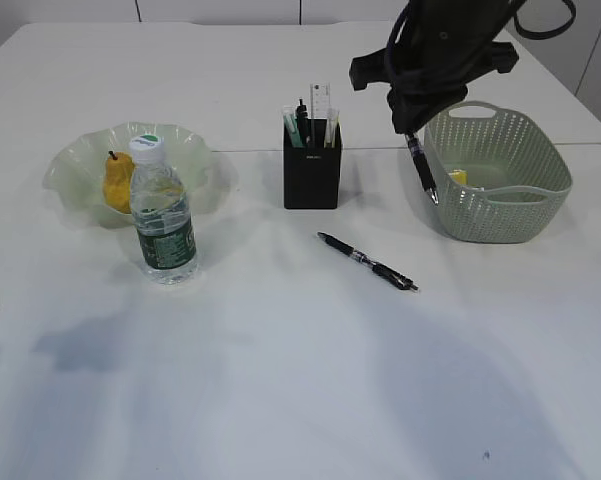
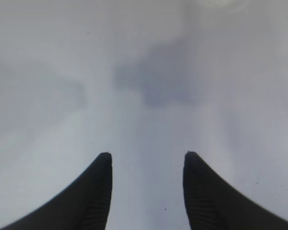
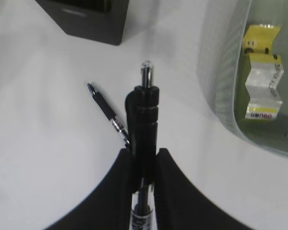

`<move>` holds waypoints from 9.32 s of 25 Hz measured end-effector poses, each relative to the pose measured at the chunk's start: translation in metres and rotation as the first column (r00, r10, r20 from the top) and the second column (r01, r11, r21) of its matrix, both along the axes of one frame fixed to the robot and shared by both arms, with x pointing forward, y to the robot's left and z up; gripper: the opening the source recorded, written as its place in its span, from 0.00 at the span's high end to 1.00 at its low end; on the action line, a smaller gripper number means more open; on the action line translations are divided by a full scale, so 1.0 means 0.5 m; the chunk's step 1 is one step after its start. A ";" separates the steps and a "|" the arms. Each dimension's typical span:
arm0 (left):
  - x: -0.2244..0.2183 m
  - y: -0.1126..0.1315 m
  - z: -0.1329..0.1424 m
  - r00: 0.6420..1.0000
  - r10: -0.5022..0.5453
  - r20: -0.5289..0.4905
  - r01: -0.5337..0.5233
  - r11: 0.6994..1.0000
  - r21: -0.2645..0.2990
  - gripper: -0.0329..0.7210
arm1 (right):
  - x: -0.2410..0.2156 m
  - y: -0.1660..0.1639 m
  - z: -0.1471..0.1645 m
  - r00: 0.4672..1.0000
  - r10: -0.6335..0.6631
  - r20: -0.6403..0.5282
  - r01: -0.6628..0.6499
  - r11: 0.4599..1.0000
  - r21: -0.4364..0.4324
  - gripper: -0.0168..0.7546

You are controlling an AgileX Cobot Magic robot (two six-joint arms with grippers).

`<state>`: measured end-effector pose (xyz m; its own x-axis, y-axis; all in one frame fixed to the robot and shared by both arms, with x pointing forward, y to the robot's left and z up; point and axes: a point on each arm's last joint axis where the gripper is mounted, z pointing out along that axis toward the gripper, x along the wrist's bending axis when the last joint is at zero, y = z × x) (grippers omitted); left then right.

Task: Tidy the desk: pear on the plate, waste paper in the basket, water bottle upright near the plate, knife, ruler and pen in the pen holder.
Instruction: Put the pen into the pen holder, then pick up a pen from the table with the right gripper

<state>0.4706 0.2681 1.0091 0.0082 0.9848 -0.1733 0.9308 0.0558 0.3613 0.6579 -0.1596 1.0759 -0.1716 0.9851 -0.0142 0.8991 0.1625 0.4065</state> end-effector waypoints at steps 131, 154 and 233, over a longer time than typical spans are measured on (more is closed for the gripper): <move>-0.019 0.003 -0.007 0.994 -0.030 -0.109 0.034 0.999 0.029 0.51 | -0.055 -0.004 -0.165 0.904 0.346 -0.251 -0.372 0.926 -0.065 0.60; -0.009 0.005 -0.004 0.998 -0.024 -0.050 0.026 0.999 0.035 0.51 | -0.004 0.007 -0.310 0.809 0.492 -0.321 -0.550 0.827 -0.119 0.60; -0.005 0.005 -0.003 0.999 -0.023 -0.024 0.024 0.999 0.041 0.51 | 0.009 -0.003 -0.354 0.790 0.507 -0.345 -0.561 0.824 -0.075 0.39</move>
